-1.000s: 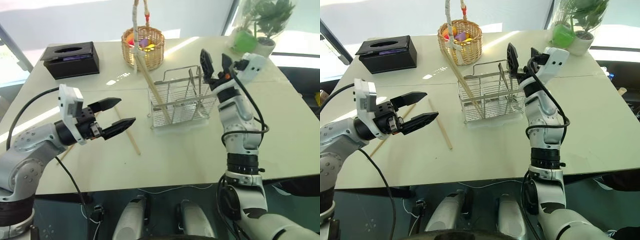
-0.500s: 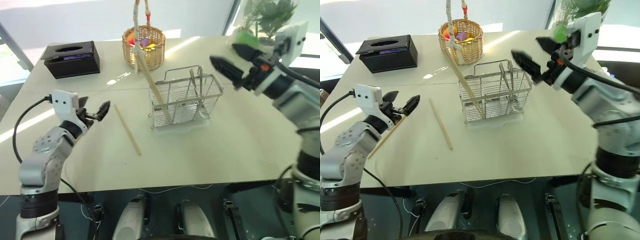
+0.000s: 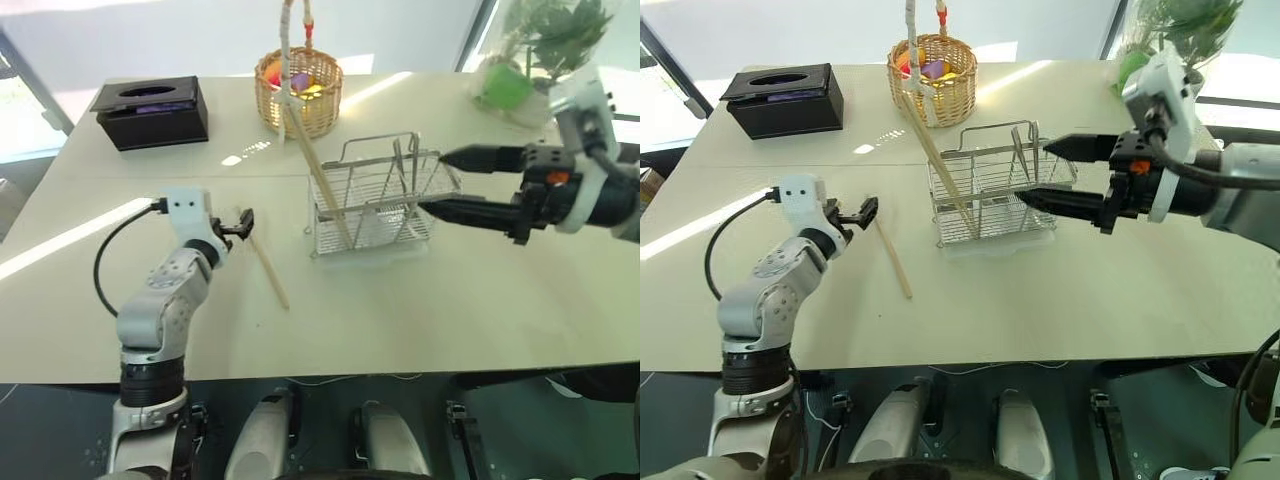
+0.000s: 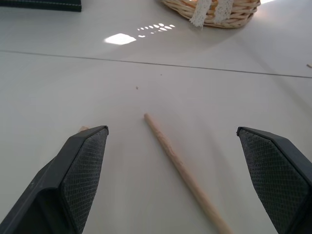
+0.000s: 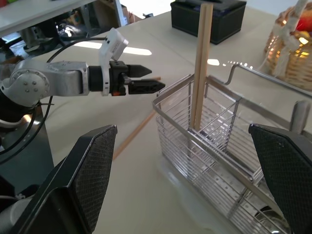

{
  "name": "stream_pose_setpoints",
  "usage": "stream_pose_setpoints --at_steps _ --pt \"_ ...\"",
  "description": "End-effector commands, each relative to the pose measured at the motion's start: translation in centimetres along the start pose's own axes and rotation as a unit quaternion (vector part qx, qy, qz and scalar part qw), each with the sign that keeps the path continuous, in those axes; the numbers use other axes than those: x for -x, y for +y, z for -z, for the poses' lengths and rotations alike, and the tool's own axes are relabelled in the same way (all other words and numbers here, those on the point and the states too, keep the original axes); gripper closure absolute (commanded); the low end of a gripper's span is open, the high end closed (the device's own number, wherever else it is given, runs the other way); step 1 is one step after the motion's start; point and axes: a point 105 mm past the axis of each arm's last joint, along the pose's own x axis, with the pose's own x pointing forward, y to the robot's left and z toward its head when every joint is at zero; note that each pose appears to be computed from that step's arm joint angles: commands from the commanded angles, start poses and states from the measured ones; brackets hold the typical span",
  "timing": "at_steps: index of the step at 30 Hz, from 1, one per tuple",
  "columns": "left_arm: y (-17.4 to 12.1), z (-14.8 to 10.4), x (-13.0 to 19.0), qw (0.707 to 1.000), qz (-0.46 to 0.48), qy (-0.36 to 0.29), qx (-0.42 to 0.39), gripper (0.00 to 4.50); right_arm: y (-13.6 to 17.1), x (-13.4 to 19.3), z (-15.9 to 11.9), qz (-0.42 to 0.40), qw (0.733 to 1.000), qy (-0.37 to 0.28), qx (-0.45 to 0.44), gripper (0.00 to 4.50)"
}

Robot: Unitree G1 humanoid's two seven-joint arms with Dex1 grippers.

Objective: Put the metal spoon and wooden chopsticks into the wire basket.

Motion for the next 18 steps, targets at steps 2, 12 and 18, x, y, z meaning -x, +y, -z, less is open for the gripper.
stream_pose_setpoints --at_steps 2,12,18 --pt "-0.7 -0.2 -0.2 0.997 -0.048 0.023 0.059 0.00 0.7 0.3 -0.3 -0.006 0.999 0.006 0.032 0.03" --pt "-0.5 0.9 -0.4 0.985 -0.116 0.103 0.082 0.00 0.4 -0.1 0.5 -0.008 0.999 0.003 0.036 0.03" --pt "-2.0 1.0 -0.7 0.989 -0.089 0.115 0.036 0.00 0.5 -0.5 0.9 -0.010 0.999 -0.008 0.035 0.03"
